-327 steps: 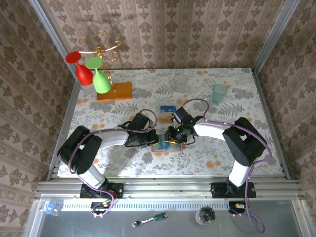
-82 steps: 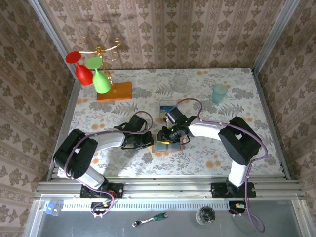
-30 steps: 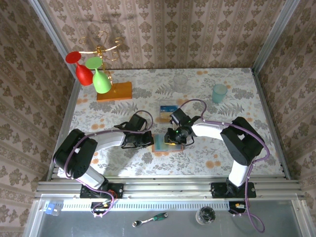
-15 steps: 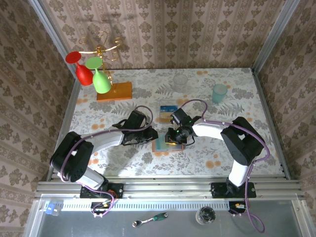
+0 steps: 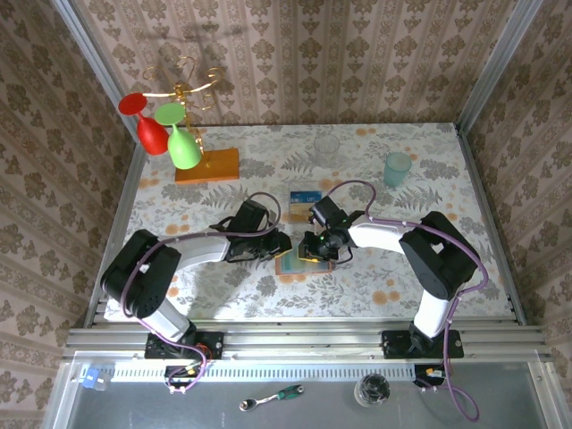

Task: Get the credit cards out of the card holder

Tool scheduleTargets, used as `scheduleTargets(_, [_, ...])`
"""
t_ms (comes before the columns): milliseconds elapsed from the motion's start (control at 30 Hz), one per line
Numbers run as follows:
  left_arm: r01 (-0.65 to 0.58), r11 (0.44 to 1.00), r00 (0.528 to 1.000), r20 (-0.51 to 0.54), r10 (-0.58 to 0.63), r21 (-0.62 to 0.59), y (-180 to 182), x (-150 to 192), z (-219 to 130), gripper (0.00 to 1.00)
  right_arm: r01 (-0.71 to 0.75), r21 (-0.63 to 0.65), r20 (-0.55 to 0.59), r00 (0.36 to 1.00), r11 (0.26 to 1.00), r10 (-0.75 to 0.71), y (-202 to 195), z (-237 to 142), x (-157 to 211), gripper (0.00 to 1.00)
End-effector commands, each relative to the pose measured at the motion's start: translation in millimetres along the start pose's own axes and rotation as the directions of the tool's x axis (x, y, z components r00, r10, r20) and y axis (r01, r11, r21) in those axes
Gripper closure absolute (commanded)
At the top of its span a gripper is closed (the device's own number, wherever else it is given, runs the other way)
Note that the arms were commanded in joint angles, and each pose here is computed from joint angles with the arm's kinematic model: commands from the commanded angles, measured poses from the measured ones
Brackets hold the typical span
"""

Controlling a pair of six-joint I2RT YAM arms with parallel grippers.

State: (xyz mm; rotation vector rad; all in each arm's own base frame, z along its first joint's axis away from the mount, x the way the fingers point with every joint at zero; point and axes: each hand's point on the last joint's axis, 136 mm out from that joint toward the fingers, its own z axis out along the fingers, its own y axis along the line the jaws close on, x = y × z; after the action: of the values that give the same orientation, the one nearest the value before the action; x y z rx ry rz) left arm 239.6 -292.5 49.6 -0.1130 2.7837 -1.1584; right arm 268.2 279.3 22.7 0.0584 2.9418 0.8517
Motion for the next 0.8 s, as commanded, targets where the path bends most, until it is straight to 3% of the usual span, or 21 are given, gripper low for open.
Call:
scheduleTargets(0, [0.014, 1.0, 1.0, -0.025, -0.014, -0.003, 4, 5, 6, 0.74, -0.009, -0.003, -0.008, 1.0, 1.0, 0.009, -3, -4, 5, 0.75])
scheduleTargets(267, [0.021, 0.999, 0.999, -0.029, -0.022, -0.025, 9, 8, 7, 0.74, -0.013, -0.008, -0.007, 1.0, 1.0, 0.013, -3, -4, 5, 0.75])
scheduleTargets(767, [0.011, 0.999, 1.0, -0.018, -0.01, 0.033, -11, 3, 3, 0.8, 0.016, -0.061, 0.049, 0.999, 0.998, -0.013, 15, -25, -1, 0.74])
